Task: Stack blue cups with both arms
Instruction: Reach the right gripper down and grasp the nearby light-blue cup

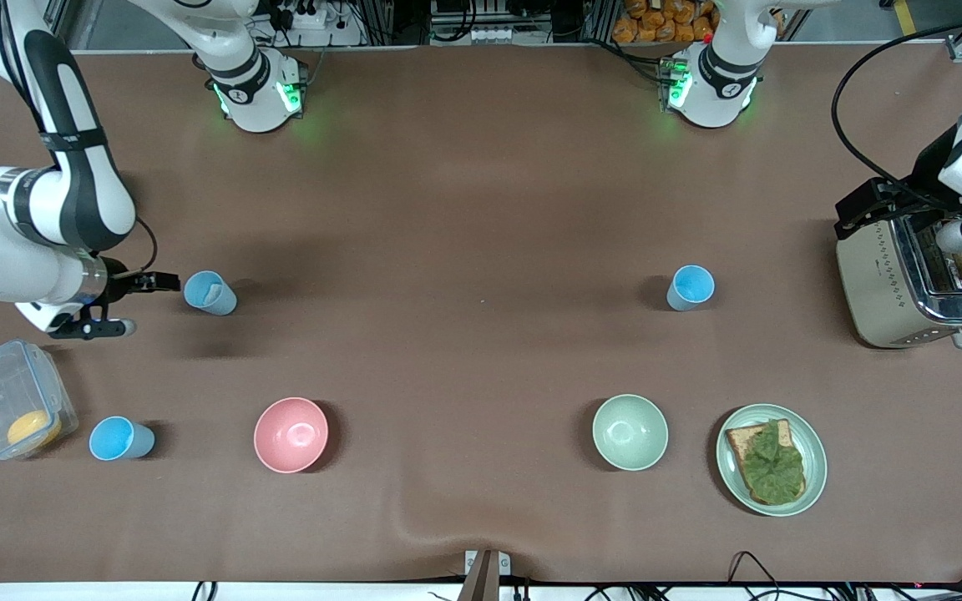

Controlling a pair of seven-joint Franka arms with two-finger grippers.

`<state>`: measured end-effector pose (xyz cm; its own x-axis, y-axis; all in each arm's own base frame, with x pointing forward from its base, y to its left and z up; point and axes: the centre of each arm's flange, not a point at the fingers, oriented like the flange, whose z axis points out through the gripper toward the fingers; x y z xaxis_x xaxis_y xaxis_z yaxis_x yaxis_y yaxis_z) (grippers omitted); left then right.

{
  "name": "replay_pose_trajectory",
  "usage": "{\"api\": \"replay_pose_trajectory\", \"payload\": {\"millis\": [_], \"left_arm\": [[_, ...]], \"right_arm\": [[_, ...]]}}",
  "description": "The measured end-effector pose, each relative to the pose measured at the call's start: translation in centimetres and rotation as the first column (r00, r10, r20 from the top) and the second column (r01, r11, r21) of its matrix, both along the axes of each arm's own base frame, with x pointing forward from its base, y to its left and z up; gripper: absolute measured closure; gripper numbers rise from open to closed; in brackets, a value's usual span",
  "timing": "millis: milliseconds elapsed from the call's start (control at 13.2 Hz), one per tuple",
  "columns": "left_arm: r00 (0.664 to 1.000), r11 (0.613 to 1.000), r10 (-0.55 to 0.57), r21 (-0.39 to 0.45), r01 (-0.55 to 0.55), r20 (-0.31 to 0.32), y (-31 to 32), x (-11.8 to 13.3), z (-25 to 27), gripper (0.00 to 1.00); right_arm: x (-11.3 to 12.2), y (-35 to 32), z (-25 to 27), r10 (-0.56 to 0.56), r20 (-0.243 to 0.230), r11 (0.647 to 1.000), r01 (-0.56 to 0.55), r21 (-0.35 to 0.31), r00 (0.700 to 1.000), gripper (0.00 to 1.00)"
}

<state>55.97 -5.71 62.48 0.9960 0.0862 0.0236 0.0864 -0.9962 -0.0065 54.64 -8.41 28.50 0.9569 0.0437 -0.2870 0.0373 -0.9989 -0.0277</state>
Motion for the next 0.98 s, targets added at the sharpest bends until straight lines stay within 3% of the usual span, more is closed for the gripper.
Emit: {"api": "replay_pose_trajectory", "payload": {"millis": [755,906,981], "left_arm": [[1.000,1.000,0.000,0.000,0.000,0.000,0.0,0.0,0.0,0.00],[1.000,1.000,0.000,0.000,0.000,0.000,0.0,0.0,0.0,0.00],[1.000,1.000,0.000,0.000,0.000,0.000,0.0,0.0,0.0,0.00]], "right_arm": [[-0.7,1.0,-5.8,0.017,-0.043,1.000,-0.016,0.023,0.999,0.00],[-0.8,1.2,-6.1,0.002,-0.047,0.999,0.000,0.039,0.999,0.05],[-0.8,1.3,-6.2,-0.011,-0.050,0.999,0.013,0.051,0.999,0.12]]}}
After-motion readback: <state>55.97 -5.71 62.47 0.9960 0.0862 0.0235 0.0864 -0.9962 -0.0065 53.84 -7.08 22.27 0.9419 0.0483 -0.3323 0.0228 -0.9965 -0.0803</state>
